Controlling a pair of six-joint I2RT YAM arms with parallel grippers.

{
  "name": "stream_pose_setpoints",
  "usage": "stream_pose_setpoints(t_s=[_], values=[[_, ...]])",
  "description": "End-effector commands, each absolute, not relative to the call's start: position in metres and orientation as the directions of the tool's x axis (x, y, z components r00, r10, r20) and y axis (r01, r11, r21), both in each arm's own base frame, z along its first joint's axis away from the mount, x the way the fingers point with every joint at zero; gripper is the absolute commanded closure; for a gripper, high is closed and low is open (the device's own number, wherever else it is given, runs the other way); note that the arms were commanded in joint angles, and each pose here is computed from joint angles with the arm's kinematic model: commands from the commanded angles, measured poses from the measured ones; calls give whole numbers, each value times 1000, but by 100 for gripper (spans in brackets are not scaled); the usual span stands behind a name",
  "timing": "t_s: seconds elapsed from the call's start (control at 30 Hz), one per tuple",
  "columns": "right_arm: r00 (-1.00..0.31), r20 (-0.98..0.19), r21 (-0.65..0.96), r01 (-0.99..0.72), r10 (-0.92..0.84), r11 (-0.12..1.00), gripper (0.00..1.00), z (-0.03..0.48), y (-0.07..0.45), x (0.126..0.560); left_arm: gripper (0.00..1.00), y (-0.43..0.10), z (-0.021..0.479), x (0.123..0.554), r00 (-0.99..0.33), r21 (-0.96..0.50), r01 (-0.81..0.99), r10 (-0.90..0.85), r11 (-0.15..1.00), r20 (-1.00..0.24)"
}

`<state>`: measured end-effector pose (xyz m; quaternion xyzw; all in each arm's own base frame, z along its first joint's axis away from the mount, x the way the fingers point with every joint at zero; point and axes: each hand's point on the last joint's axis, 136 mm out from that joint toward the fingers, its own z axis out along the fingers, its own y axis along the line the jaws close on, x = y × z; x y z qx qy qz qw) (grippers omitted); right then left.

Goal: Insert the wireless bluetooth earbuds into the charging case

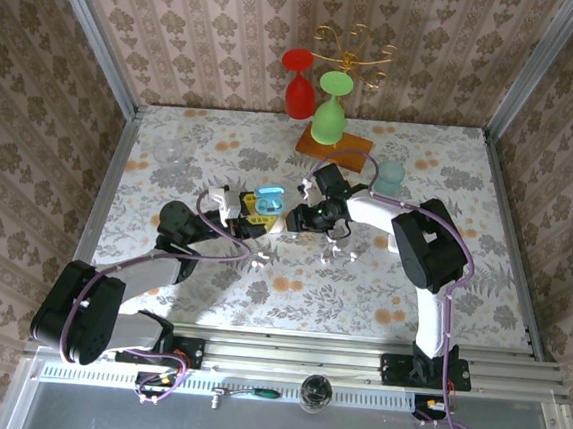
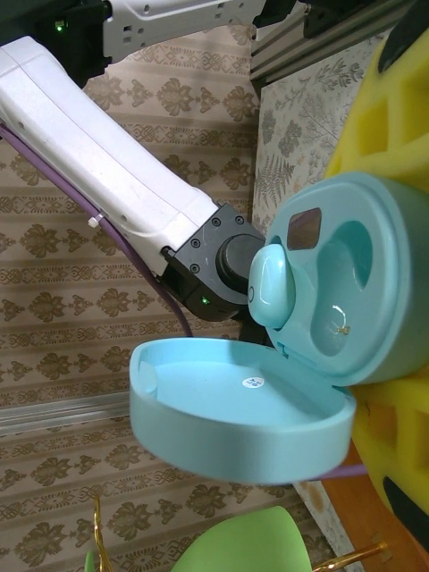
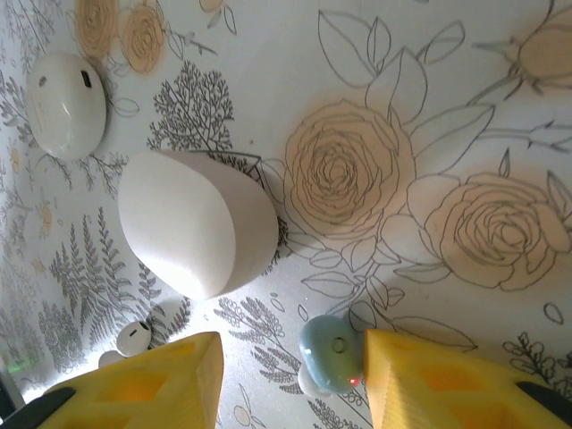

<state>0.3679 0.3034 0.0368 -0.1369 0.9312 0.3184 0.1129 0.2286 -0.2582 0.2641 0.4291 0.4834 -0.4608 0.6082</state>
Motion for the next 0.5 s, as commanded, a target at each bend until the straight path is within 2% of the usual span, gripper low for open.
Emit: stream_pose_setpoints(t_s=[0.0,0.47], values=[[-951,-268,562,-286,-156,776,55,36,304,373,65,-259,272,226,130,97,976,-162,194,-978],[-953,-228,534,-292,-198,794,60,11,301,366,65,-261,272,226,134,104,978,-159,183,-978]])
